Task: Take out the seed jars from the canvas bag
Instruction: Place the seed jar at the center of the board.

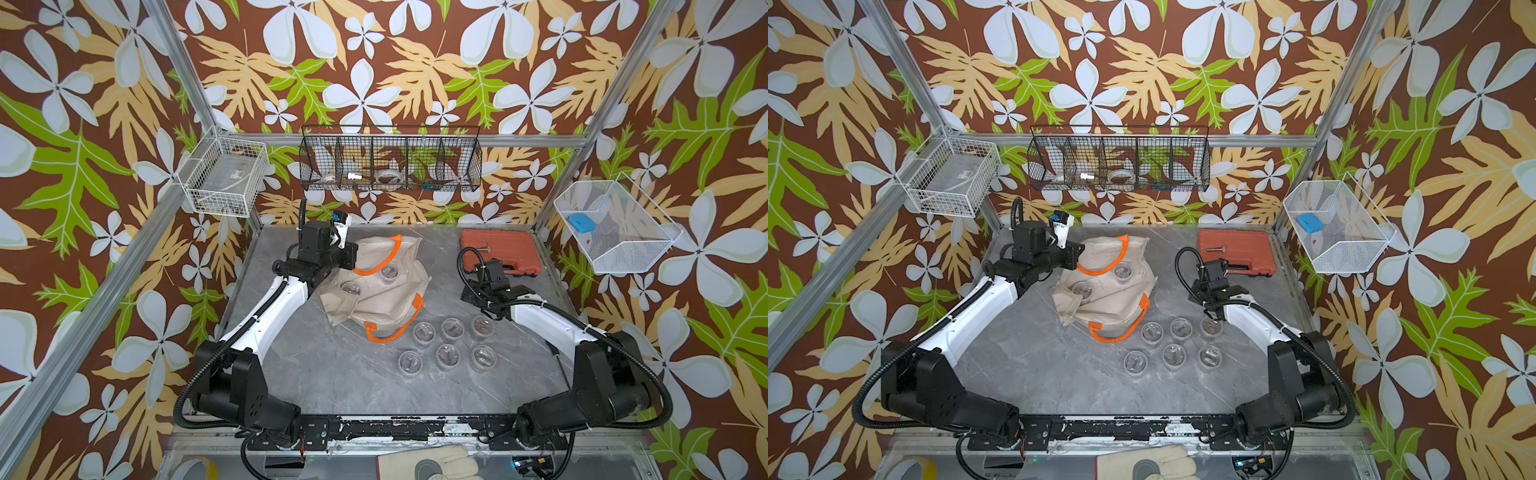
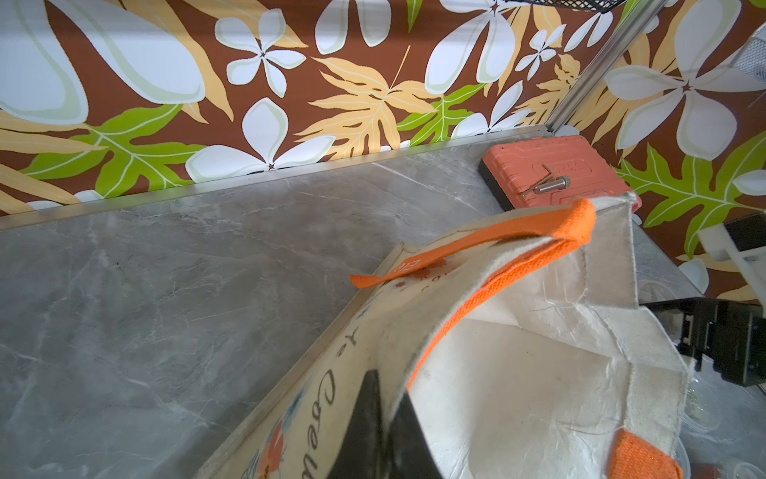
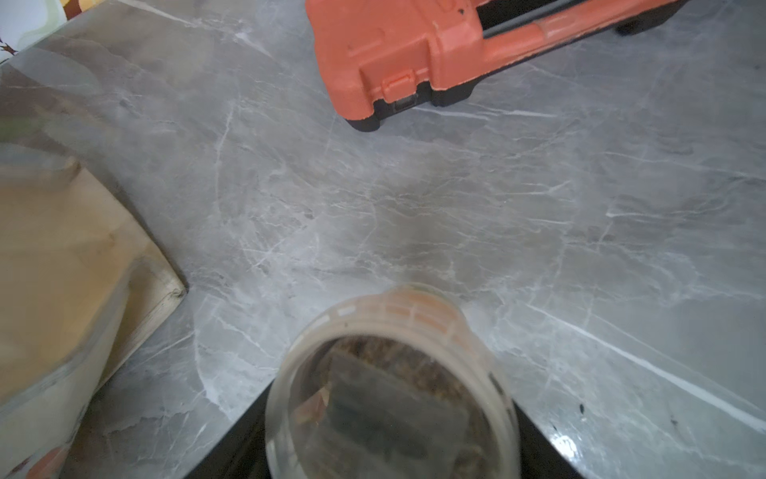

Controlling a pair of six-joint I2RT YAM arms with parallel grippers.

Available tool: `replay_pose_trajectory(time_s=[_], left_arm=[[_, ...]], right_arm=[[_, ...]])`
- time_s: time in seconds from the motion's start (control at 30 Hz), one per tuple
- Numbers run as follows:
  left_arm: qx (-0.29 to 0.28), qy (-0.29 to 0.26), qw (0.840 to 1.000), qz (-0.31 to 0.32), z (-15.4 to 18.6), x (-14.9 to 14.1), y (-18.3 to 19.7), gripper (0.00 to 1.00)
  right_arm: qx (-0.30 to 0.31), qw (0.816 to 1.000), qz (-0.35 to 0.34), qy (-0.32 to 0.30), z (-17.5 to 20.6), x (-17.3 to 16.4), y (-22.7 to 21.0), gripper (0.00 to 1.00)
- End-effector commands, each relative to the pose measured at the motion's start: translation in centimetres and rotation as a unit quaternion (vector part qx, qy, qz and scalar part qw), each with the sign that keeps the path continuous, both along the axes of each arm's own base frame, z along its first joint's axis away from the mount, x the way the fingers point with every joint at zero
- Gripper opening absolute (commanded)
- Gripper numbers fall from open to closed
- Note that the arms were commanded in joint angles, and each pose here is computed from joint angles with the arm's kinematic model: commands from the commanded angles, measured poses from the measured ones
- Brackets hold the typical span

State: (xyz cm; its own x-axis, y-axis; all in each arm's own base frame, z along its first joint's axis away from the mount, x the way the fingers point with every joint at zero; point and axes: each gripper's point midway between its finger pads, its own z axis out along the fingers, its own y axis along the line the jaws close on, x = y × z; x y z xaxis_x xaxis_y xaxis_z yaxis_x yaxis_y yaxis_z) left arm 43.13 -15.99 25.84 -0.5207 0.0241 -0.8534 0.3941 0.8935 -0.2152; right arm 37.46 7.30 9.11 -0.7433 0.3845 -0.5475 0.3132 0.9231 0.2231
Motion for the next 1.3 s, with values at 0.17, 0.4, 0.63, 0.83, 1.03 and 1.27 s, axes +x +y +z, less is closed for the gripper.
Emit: replay_pose_trajectory(time_s=[0.17, 0.4, 0.63, 0.83, 1.03, 1.27], left_arm=[[-0.005, -0.012, 1.0, -0.002, 0.5, 0.3, -0.2, 0.0], [-0.004, -0.01, 1.0, -0.003, 0.3, 0.4, -0.2, 0.0], [-0.003, -0.011, 1.0, -0.002, 0.3, 0.4, -0.2, 0.0], [-0.003, -0.011, 1.0, -0.002, 0.4, 0.3, -0.2, 0.0], [-0.004, -0.012, 1.0, -0.002, 0.5, 0.3, -0.1, 0.0], [-0.002, -0.013, 1.0, 0.0, 0.5, 0.3, -0.1, 0.0]], right_arm=[[0.016, 1.0, 0.0, 0.005, -2.0, 1.2, -0.3, 0.68], [0.011, 1.0, -0.006, 0.028, -3.7, 0.9, -0.9, 0.69], [0.004, 1.0, -0.015, 0.027, -3.3, 0.9, -1.4, 0.85], [-0.005, 1.0, -0.029, -0.001, 0.2, 1.0, -2.5, 0.95], [0.012, 0.997, -0.033, -0.067, 6.6, -0.1, -2.8, 1.0], [0.007, 0.99, 0.024, -0.142, 12.8, -4.1, 3.4, 1.0]])
